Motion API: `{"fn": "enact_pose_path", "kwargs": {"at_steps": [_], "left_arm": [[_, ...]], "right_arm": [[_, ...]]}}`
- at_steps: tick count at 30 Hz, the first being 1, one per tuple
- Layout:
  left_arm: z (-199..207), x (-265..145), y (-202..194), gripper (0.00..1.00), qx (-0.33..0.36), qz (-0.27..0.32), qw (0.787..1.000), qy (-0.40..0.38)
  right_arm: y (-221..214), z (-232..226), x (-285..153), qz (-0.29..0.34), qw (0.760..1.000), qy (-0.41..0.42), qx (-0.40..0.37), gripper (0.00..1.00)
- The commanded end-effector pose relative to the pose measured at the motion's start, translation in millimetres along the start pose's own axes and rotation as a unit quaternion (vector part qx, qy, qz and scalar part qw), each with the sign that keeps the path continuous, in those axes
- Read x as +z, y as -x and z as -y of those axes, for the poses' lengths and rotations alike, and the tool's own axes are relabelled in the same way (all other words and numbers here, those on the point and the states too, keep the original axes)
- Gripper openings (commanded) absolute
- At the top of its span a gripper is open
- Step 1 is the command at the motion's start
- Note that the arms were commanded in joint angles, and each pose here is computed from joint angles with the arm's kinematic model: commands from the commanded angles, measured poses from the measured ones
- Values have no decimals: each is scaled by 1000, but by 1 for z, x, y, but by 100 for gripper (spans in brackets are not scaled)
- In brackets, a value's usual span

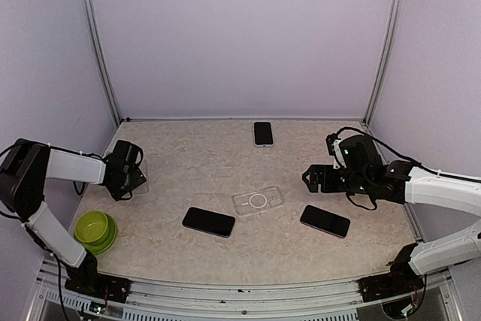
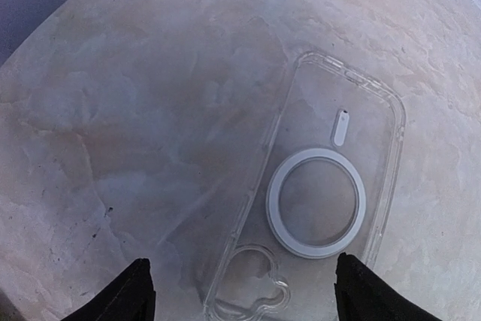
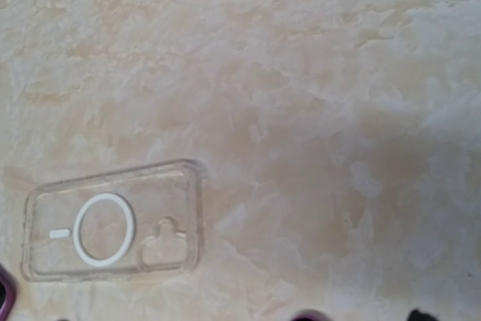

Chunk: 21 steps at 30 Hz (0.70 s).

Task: Put the phone into the phone case
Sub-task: Move the phone case to the center of the board.

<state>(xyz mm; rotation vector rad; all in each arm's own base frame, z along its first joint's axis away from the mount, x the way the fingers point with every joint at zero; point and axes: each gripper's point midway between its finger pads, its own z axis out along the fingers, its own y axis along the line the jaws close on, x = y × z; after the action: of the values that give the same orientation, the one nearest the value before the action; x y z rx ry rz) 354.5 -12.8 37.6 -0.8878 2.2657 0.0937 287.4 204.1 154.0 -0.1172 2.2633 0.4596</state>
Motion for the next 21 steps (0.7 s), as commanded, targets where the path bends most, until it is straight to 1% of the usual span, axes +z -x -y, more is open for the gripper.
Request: {"fn": "enact_pose_path", "kwargs": {"at_steps": [1, 2, 4, 9, 15, 21], "left_arm": [[1, 8, -7, 72, -8, -9, 1000, -8], [2, 10, -9, 68, -9, -11, 1000, -12], [4, 11, -13, 64, -11, -18, 1000, -20], [3, 14, -25, 61, -12, -34, 999, -29], [6, 10, -32, 49, -5, -35, 999, -41], [19, 6, -44, 37, 16, -37, 998, -47]], "right_arm": [[1, 3, -2, 4, 1000, -2, 4, 95], [1, 3, -2, 6, 1000, -1, 5, 95], [2, 2, -2, 7, 1000, 1, 6, 95], [4, -1, -1, 7, 1000, 5, 6, 94], [1, 0, 1, 5, 1000, 5, 8, 94], [0, 0, 2, 6, 1000, 5, 9, 94]]}}
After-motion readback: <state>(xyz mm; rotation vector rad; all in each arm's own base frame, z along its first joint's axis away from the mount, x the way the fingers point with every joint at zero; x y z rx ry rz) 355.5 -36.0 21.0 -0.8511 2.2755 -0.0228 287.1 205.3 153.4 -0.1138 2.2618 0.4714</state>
